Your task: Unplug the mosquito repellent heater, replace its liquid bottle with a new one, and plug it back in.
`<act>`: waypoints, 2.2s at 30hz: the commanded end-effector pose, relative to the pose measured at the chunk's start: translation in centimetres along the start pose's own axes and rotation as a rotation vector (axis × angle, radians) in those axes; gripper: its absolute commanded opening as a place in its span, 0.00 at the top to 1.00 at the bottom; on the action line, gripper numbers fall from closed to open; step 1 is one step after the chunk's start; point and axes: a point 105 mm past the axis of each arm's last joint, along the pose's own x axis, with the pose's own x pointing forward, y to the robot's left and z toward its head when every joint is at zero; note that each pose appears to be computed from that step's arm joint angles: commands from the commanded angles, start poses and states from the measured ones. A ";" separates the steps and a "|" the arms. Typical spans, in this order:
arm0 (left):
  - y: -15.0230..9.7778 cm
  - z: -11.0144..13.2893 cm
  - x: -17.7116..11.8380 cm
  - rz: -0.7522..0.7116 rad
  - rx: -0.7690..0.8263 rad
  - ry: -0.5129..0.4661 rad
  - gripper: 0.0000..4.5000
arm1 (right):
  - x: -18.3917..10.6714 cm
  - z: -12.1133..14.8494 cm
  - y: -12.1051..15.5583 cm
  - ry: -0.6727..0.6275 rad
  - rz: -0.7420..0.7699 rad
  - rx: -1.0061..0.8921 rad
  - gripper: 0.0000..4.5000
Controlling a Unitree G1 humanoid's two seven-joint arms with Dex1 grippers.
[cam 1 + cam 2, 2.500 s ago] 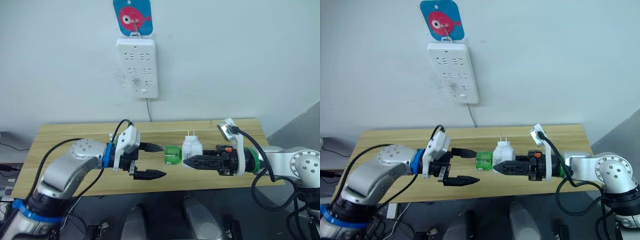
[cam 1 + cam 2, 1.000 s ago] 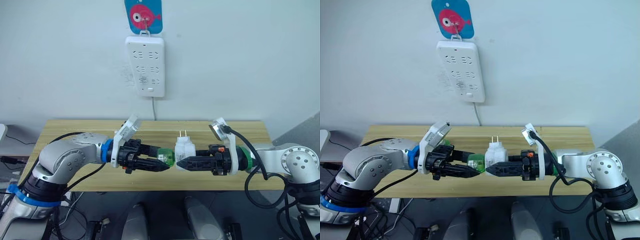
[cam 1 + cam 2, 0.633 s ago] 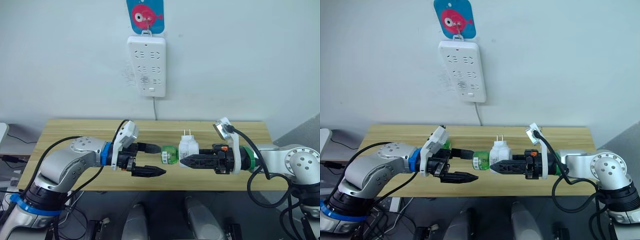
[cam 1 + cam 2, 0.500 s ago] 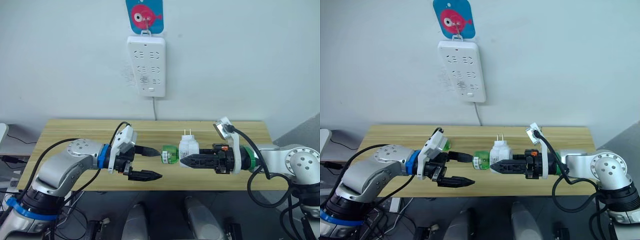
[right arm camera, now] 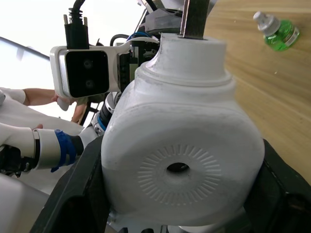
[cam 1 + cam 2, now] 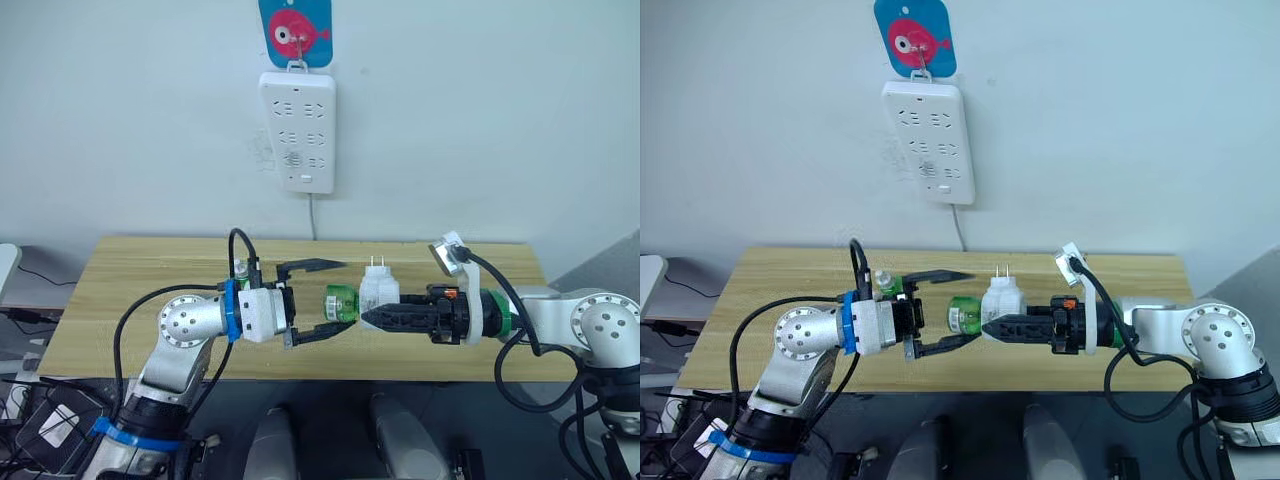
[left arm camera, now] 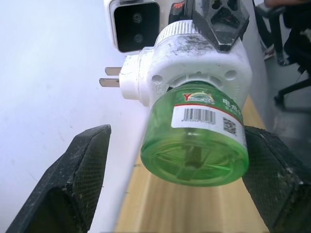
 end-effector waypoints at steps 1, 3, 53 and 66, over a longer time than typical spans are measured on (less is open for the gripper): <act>0.2 0.9 0.4 0.001 0.041 -0.051 0.08 | 0.1 0.3 1.1 -0.002 0.046 -0.020 0.32; -0.3 1.0 0.4 -0.025 0.024 -0.057 0.08 | 0.1 0.3 1.1 -0.003 0.045 -0.019 0.32; -4.6 -3.3 -4.9 -0.152 -0.811 0.429 0.48 | -8.4 -1.2 -16.6 0.464 -0.993 -0.488 0.32; -5.8 -4.4 -4.4 -0.138 -0.781 0.416 0.48 | -8.8 0.1 -19.6 0.482 -1.078 -0.354 0.32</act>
